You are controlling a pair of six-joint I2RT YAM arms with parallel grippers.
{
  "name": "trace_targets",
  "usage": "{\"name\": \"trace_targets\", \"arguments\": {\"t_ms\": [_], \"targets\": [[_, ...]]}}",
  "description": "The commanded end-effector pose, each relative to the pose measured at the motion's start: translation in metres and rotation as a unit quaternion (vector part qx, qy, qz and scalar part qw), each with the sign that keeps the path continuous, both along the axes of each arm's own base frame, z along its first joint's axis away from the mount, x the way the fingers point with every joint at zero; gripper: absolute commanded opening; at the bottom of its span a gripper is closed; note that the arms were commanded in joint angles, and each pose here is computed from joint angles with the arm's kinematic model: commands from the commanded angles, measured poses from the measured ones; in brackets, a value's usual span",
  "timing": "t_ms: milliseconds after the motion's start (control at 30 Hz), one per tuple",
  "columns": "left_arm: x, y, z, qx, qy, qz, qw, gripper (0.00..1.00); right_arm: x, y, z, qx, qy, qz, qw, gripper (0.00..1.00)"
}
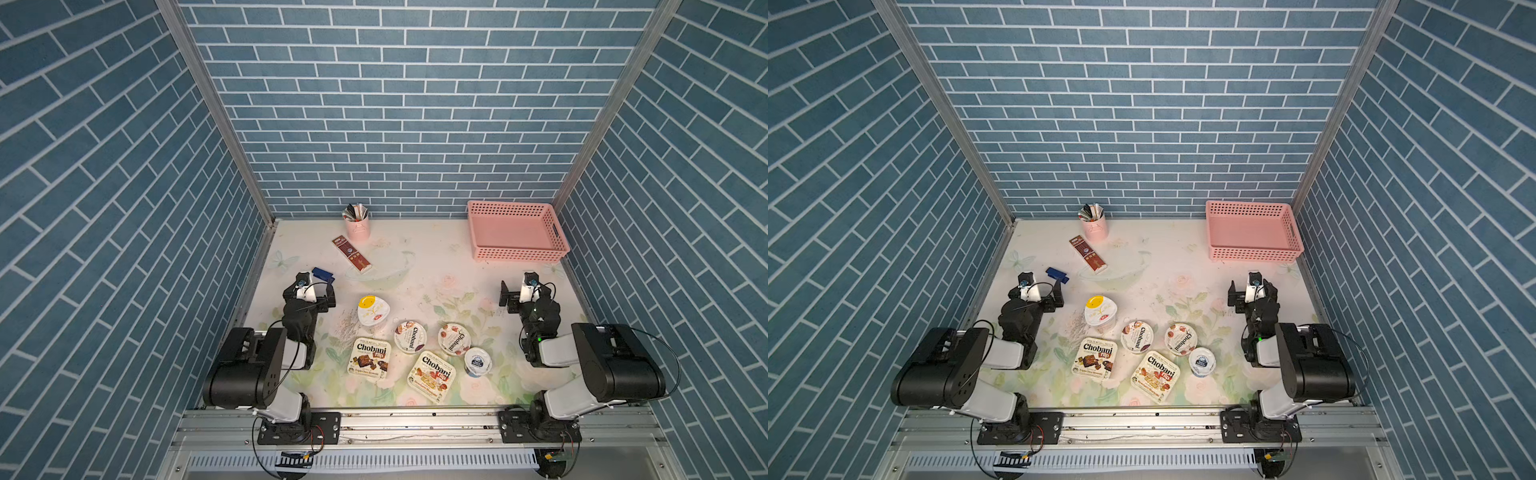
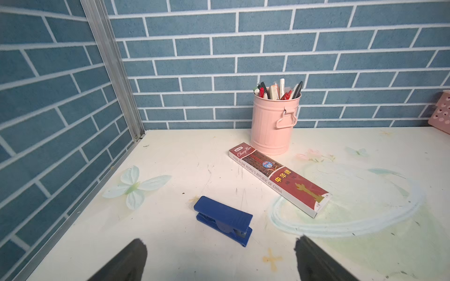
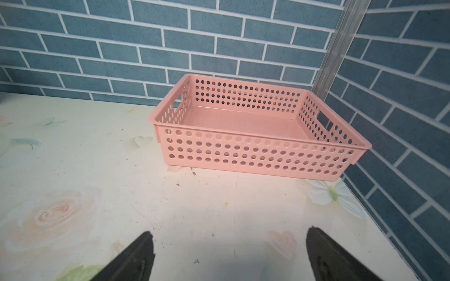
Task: Put the yogurt in the basket
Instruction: Move the basket to the center of the board.
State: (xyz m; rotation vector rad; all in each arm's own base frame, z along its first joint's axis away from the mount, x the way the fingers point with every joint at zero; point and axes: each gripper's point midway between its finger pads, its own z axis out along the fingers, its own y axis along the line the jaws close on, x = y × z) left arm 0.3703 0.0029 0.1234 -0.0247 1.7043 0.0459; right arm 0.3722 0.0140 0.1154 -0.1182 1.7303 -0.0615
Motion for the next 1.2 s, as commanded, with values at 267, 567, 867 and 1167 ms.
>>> {"name": "trace_targets", "arguments": {"t_ms": [267,567,867,1167], "targets": [[0.0023,0.0011,0.0077,-0.004,-0.014,0.001,1.0,1.0,0.0025,-0.0019,0.0079,0.008,-0.014,-0.006,1.0,1.0],[0.0022,0.0013,0.0077,-0.004,-0.014,0.001,1.0,1.0,0.0028,-0.0016,0.0088,0.008,-0.015,-0.005,1.0,1.0],[0.0022,0.0012,0.0075,-0.004,-0.014,0.001,1.0,1.0,0.0026,-0.0022,0.0087,0.008,-0.015,-0.006,1.0,1.0],[0.0025,0.0012,0.0084,-0.004,-0.015,0.001,1.0,1.0,0.002,-0.0012,0.0086,0.011,-0.015,-0.002,1.0,0.92]]}}
